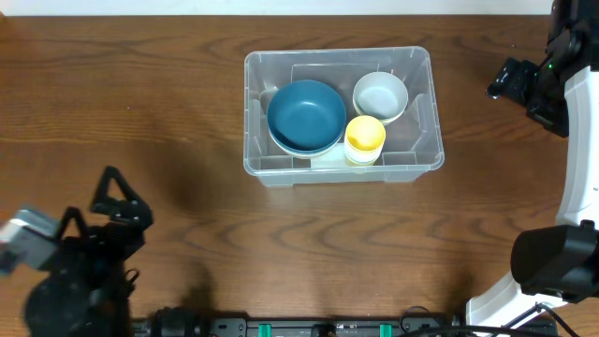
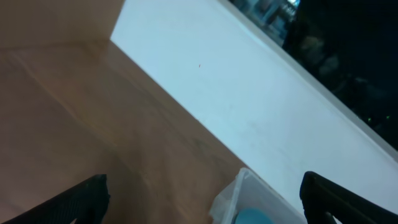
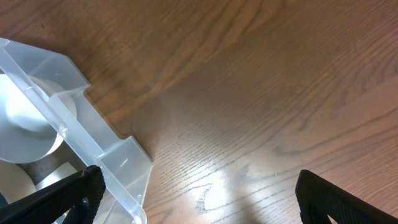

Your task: Pack container

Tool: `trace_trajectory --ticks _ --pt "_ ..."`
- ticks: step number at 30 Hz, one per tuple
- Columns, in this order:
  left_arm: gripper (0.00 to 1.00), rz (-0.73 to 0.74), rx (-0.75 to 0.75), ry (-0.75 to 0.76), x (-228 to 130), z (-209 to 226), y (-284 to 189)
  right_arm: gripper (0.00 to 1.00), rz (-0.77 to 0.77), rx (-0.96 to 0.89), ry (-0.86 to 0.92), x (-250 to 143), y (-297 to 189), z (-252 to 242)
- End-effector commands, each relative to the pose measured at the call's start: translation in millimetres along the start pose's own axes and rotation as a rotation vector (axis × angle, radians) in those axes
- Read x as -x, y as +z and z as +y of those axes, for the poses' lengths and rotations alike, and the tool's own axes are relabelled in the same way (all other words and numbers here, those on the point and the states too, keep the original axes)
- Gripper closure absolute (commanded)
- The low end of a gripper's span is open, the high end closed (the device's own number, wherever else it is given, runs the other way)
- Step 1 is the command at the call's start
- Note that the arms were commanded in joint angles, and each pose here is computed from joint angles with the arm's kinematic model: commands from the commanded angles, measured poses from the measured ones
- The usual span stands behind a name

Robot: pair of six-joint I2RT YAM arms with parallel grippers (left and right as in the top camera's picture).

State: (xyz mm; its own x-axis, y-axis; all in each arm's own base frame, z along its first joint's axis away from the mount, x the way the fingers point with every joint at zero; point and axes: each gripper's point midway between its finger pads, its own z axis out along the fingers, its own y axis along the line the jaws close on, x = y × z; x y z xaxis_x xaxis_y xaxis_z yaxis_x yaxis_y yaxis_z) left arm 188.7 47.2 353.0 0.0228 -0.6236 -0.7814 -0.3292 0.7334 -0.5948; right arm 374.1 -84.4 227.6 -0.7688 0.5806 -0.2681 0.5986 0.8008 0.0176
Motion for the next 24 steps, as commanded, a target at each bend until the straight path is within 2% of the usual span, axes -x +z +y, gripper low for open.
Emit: trace_trajectory --ticks 1,9,17,24 --pt "0.02 0.037 -0.067 -0.008 -37 9 14 0.01 -0.02 -0.002 0.018 4 -5 -1" --pt "0.02 0.033 -0.275 -0.029 -102 16 51 0.01 -0.02 -0.002 0.018 4 -5 -1" --pt "0.02 0.025 -0.324 -0.027 -142 37 64 0.01 -0.021 -0.002 0.018 4 -5 -1" --pt "0.02 0.029 -0.363 0.101 -163 38 69 0.01 -0.021 -0.002 0.018 4 -5 -1"
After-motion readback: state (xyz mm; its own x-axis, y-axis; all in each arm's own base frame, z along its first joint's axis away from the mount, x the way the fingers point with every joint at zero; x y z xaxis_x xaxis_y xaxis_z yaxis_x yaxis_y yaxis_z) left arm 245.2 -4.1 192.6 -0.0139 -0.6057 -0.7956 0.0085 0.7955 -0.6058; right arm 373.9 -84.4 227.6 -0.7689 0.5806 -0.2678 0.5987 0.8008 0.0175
